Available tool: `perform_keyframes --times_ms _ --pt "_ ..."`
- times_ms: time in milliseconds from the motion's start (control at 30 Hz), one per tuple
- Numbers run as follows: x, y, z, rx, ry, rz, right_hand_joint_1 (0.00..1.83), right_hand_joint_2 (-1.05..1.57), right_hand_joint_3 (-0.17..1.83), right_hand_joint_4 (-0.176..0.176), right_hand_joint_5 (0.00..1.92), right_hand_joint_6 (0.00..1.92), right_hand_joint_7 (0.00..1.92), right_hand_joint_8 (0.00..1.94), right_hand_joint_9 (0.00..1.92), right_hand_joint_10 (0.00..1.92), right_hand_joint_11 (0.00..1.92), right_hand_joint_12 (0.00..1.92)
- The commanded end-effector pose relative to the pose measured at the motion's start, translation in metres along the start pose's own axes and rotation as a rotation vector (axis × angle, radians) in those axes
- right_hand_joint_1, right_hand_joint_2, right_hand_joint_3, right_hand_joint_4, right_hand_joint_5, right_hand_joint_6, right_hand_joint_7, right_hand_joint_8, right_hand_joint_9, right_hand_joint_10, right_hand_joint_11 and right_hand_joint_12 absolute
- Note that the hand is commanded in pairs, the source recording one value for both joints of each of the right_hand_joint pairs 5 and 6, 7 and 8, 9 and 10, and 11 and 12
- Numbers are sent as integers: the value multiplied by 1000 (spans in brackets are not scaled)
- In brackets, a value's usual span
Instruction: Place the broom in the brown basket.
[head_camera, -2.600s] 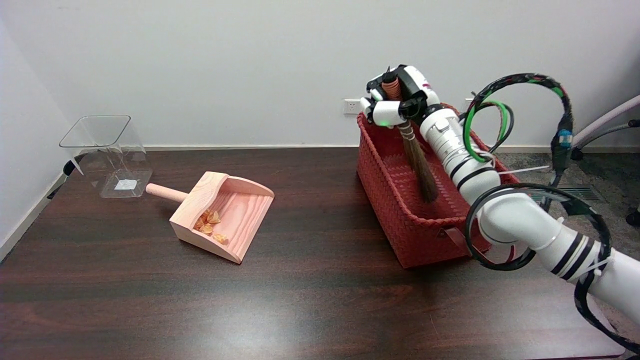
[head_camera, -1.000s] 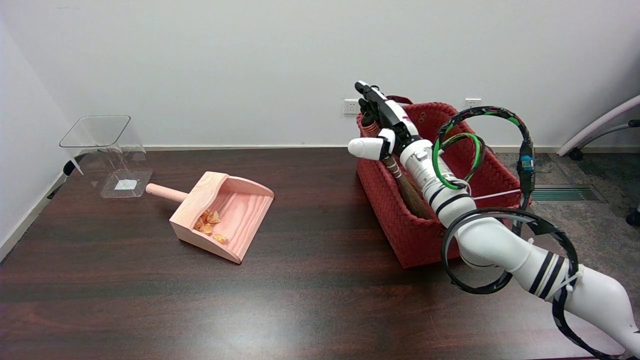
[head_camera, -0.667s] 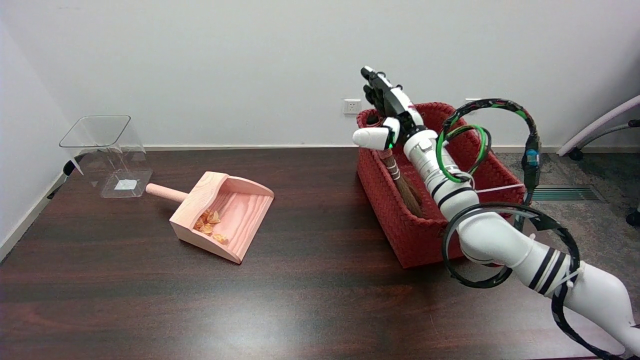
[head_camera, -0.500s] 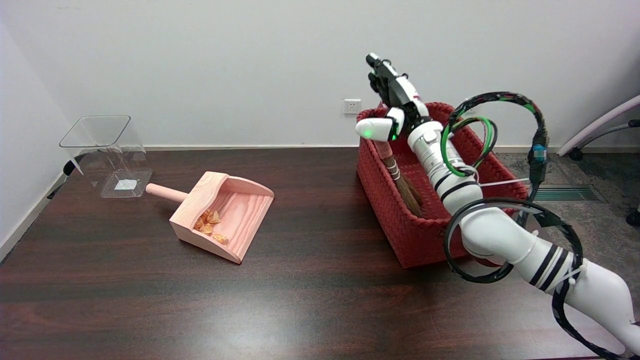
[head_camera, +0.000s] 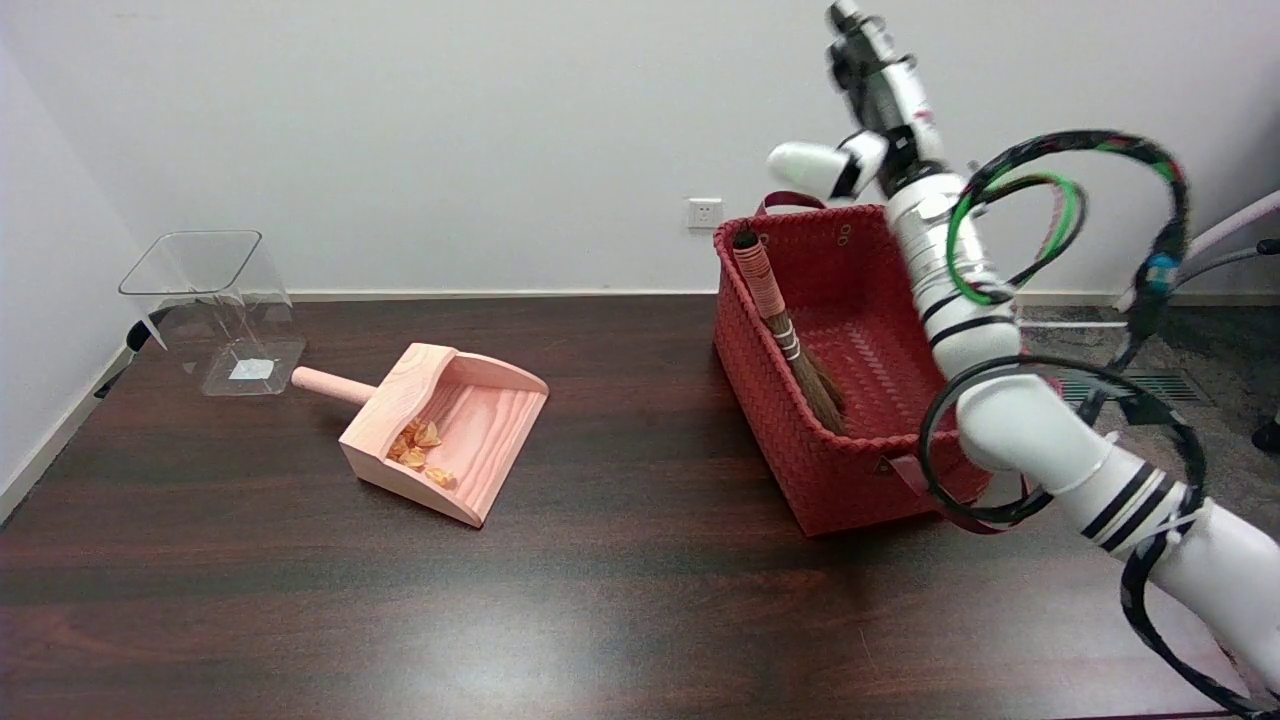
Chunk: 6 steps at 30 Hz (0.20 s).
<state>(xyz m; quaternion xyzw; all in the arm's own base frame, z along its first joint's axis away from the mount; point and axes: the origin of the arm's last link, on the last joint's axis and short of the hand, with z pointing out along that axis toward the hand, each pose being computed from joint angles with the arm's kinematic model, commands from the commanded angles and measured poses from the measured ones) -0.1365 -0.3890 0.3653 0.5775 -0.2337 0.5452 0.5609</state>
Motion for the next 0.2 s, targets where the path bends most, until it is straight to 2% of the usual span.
perform_keyframes --times_ms 33,200 --pt "132 -14 14 77 364 -52 916 -632 913 0 94 94 0 0 94 94 94 94" --pt "154 10 1 58 444 50 906 -591 846 0 91 91 0 0 91 91 91 91"
